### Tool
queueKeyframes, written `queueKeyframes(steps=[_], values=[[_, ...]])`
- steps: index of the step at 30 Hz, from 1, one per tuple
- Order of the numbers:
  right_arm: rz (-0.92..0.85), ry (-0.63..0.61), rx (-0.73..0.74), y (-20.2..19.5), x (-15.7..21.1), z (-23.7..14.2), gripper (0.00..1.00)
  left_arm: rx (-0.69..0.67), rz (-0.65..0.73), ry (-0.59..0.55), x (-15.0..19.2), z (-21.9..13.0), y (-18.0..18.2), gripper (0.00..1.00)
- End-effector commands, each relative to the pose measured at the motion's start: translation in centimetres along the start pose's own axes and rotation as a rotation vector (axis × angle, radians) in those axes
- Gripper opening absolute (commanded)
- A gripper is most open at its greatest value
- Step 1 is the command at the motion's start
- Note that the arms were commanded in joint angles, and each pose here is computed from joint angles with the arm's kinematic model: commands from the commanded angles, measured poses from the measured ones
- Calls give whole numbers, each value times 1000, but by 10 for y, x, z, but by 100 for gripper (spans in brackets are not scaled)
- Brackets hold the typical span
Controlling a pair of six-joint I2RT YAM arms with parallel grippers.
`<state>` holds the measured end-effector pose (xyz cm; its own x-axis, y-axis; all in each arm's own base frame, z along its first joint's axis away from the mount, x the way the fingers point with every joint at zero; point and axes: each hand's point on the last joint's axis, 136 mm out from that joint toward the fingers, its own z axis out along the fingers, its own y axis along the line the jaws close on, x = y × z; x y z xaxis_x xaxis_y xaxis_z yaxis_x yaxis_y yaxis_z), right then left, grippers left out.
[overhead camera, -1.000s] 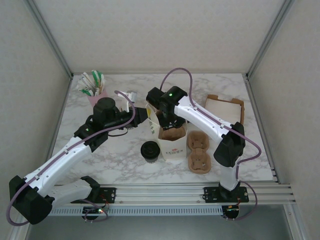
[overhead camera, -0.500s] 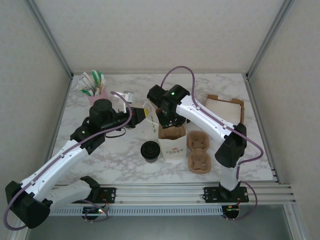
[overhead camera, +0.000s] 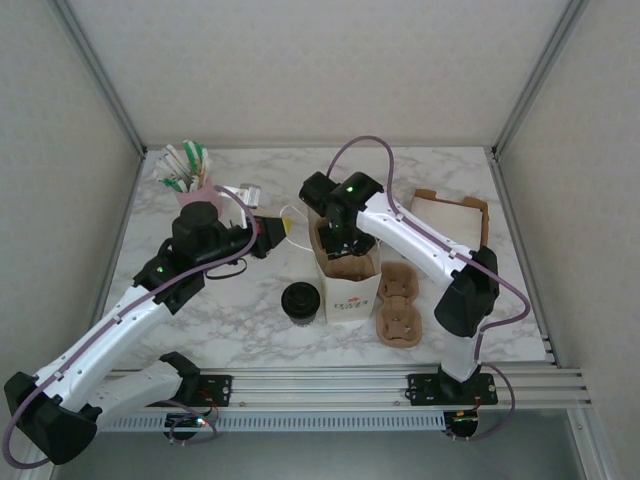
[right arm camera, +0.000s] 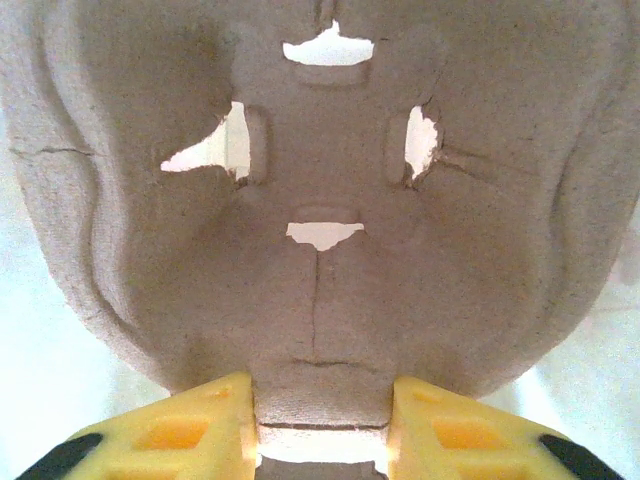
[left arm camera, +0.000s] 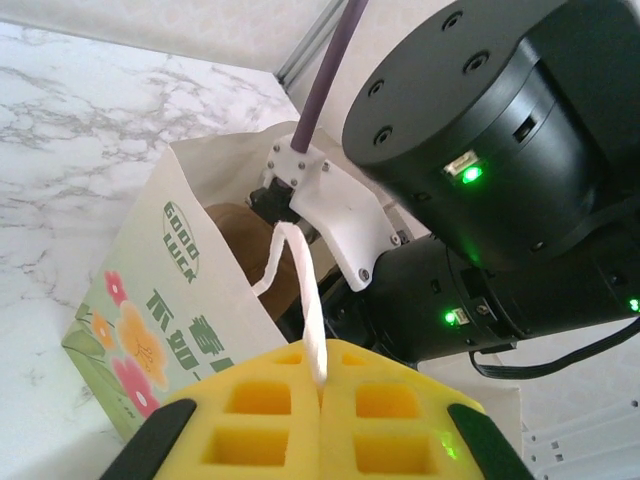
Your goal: Pack the takeout coffee
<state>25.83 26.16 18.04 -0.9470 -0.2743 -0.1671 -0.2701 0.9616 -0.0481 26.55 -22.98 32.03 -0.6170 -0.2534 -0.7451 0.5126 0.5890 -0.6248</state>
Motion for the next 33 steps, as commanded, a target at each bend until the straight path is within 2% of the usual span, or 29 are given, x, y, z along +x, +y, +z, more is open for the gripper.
queueKeyframes(steps=[1, 33], values=[[32, 9, -25, 1, 5, 7, 35, 3, 0, -9, -1, -1, 1, 0], [71, 64, -32, 11, 22, 90, 34, 26, -20, -2, 5, 5, 2, 0]])
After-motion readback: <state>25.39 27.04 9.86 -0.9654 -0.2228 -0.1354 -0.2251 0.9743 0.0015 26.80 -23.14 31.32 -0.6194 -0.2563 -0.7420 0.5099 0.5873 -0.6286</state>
